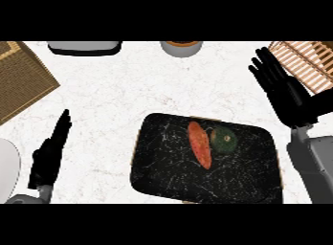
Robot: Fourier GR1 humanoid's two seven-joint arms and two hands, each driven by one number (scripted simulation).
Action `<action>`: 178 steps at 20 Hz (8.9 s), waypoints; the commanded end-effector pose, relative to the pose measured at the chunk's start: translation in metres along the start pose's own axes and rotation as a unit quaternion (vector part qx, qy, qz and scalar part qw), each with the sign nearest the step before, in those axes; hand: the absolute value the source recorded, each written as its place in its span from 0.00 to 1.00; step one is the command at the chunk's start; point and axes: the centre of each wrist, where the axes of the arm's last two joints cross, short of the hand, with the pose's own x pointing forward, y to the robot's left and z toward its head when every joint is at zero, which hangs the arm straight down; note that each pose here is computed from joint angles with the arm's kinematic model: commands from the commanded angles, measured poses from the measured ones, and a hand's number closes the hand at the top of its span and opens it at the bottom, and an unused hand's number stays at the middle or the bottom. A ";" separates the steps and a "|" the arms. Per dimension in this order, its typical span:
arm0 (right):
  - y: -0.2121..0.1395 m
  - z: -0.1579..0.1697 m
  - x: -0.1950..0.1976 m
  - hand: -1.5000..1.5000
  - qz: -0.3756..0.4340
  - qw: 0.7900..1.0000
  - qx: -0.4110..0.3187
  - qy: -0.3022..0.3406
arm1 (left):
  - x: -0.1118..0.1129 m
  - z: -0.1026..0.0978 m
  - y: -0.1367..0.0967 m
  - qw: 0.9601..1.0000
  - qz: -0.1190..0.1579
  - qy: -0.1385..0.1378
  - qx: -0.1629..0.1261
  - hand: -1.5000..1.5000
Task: Pick the sweet potato from the tray and place it in the tiered shelf
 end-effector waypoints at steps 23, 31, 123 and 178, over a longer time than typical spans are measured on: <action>-0.035 -0.073 0.029 0.00 0.136 0.896 0.422 -0.026 | 0.083 -0.012 0.024 0.992 0.062 -0.068 -0.089 0.50; -0.014 -0.076 0.059 0.00 0.271 0.844 0.462 -0.021 | 0.078 -0.004 0.012 0.993 0.063 -0.059 -0.081 0.50; 0.066 -0.058 -0.074 1.00 0.535 0.745 0.389 -0.088 | 0.102 -0.019 0.027 0.994 0.062 -0.058 -0.074 0.50; -0.095 -0.133 0.172 1.00 0.587 0.396 -0.657 0.257 | 0.102 -0.022 0.001 0.988 0.062 -0.083 -0.115 0.50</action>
